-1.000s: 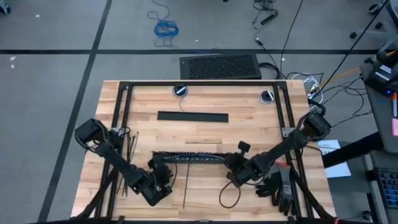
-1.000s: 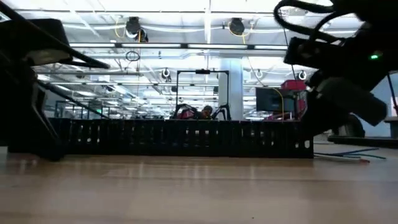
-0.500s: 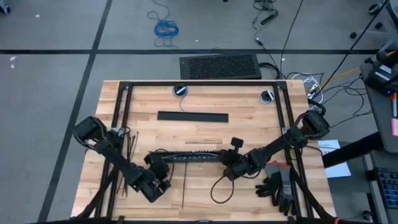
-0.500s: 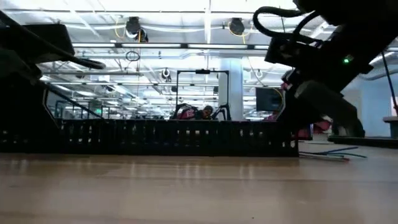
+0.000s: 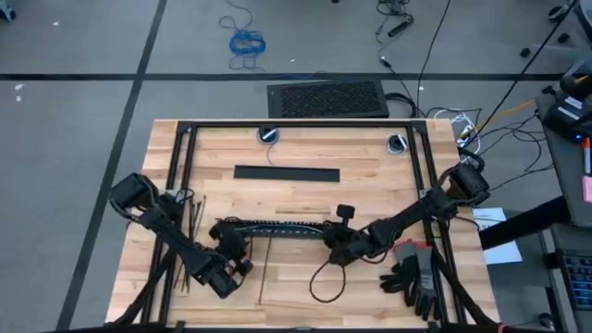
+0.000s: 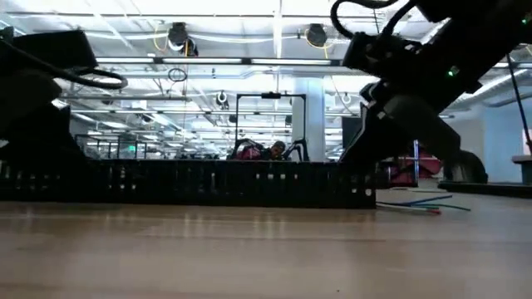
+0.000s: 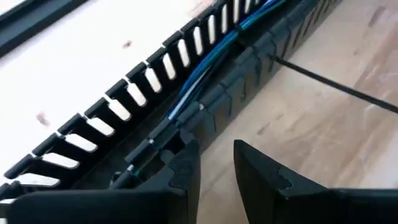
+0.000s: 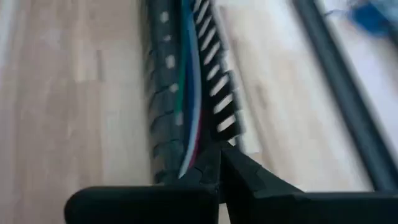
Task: Ziptie cables
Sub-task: Put the cable wires into the cable duct, then close the cable duct
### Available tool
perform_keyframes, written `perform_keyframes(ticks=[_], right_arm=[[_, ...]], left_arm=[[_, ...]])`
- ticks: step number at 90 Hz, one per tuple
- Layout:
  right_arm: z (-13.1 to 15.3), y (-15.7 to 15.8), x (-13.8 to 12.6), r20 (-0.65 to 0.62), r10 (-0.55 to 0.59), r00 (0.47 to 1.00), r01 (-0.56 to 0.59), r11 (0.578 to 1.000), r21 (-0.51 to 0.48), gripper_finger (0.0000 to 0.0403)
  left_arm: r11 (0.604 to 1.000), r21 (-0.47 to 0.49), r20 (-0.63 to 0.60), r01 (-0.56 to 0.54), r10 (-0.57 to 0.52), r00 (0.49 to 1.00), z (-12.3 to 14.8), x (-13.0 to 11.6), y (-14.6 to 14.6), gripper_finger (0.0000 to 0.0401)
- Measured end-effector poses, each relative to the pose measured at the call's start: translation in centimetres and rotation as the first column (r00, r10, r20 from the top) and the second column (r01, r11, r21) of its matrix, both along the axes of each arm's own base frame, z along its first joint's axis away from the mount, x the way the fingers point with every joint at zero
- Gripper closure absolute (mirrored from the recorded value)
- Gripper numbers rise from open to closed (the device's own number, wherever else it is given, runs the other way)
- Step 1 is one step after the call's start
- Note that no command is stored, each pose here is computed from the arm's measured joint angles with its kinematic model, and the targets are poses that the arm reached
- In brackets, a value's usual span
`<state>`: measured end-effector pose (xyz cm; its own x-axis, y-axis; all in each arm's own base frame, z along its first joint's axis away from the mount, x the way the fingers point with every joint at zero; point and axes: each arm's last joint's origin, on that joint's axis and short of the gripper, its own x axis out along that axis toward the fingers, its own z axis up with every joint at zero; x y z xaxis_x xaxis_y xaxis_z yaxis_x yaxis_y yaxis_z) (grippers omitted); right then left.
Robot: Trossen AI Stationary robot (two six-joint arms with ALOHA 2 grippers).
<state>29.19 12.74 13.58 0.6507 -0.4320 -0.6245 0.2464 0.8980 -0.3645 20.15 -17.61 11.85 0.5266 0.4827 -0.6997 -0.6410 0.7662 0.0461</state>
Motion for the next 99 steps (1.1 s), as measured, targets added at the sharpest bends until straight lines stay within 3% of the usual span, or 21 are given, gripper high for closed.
perform_keyframes(ticks=[31, 44, 53, 61, 71, 84, 99], right_arm=[[0.7, 2.8, -1.8, 0.177, -0.054, 0.983, 0.093, 0.971, -0.221, 0.0382], [0.9, 3.3, -1.8, 0.292, -0.133, 0.947, 0.165, 0.982, -0.087, 0.0362], [1.1, 3.7, -1.5, 0.318, -0.152, 0.936, 0.147, 0.988, 0.042, 0.0345], [1.3, 4.0, -0.8, 0.301, -0.113, 0.947, 0.053, 0.978, 0.2, 0.0332], [2.3, 4.5, 0.1, 0.279, 0.062, 0.958, -0.162, 0.922, 0.351, 0.0322], [4.1, 4.6, 0.6, 0.352, 0.202, 0.914, -0.32, 0.892, 0.319, 0.0321], [5.8, 3.5, 2.0, 0.494, 0.161, 0.854, -0.348, 0.884, 0.314, 0.032]], left_arm=[[0.996, -0.086, 0.092, 0.02, -0.012, 0.996, 0.5, 0.5, -1.0, 0.0308], [0.99, -0.135, 0.109, 0.046, -0.031, 0.994, 1.7, 0.0, -1.3, 0.0308], [0.983, -0.164, 0.145, 0.081, -0.057, 0.988, 3.0, -0.3, -1.5, 0.0308], [0.973, -0.19, 0.179, 0.129, -0.095, 0.979, 4.3, -0.5, -1.7, 0.0308], [0.961, -0.203, 0.216, 0.191, -0.146, 0.965, 6.4, -1.0, -1.9, 0.0308], [0.957, -0.144, 0.298, 0.254, -0.203, 0.933, 9.4, -1.7, -1.2, 0.0308], [0.972, -0.042, 0.369, 0.233, -0.201, 0.907, 11.3, -2.0, 0.0, 0.0308]])
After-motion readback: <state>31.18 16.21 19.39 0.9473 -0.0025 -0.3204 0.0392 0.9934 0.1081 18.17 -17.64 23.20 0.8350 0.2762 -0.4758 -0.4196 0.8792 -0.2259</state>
